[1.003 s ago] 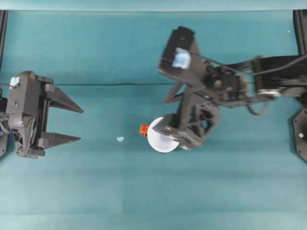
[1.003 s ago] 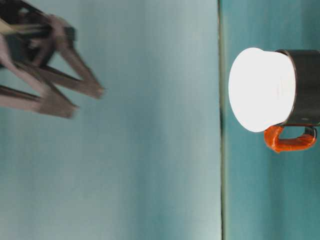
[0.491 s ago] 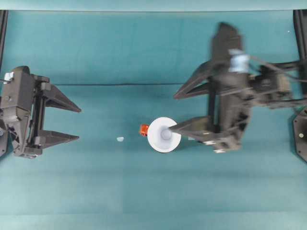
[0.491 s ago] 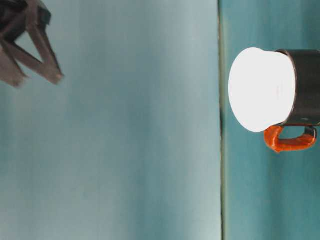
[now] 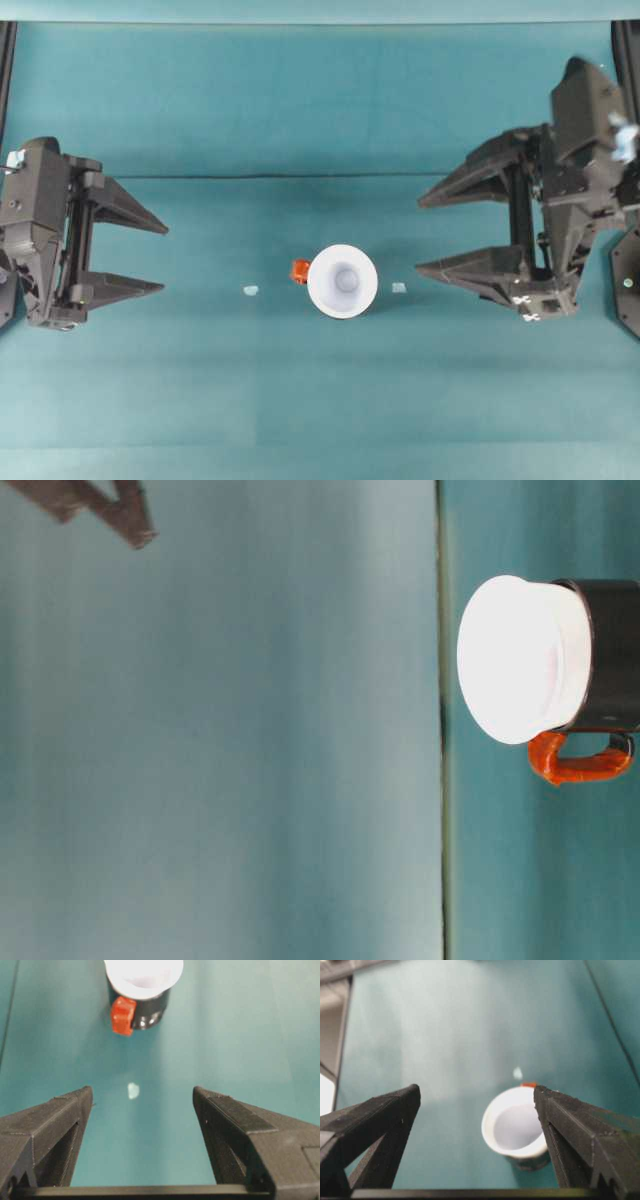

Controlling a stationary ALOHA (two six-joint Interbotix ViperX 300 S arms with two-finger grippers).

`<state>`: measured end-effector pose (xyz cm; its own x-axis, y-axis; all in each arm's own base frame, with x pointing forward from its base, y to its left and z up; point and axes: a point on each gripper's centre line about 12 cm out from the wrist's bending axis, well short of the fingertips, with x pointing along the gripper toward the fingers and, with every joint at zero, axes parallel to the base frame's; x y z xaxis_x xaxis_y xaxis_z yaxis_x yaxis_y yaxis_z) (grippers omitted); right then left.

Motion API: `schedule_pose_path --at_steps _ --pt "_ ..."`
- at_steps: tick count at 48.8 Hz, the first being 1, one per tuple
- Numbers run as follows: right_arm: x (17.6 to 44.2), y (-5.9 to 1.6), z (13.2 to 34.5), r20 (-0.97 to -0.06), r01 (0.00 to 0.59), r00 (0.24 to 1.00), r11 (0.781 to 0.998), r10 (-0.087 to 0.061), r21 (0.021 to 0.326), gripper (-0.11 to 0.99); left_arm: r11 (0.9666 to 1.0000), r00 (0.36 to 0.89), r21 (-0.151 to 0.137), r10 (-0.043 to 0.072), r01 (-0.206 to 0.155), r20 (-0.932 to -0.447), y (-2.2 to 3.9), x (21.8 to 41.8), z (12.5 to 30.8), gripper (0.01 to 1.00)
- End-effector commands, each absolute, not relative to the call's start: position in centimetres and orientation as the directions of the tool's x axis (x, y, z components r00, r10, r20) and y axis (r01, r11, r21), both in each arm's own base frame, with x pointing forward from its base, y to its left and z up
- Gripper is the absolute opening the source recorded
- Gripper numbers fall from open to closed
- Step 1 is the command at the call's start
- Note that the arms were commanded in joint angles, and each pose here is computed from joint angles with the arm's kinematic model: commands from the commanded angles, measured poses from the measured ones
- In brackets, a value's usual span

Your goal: Put the paper cup into the moved red handle cup holder.

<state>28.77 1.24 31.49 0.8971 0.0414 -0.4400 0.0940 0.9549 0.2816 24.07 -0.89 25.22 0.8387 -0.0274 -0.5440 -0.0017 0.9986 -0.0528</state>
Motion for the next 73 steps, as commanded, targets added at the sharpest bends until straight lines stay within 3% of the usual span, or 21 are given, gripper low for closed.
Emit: schedule_pose_path --at_steps 1,33,73 --pt "28.75 1.32 31.72 -0.423 0.083 0.905 0.958 0.044 0.276 0.86 0.9986 0.848 -0.053 -0.029 0.0 -0.528 -0.93 24.29 25.8 0.862" --pt "28.32 1.3 31.28 -0.433 0.086 0.9 0.958 0.044 0.275 0.86 0.9985 0.84 -0.054 -0.026 -0.004 -0.541 -0.86 24.39 25.34 0.859" --pt "28.62 1.27 32.02 -0.378 0.07 0.925 0.958 0.043 0.279 0.86 0.9985 0.835 -0.055 -0.026 -0.006 -0.55 -0.87 24.58 25.14 0.859"
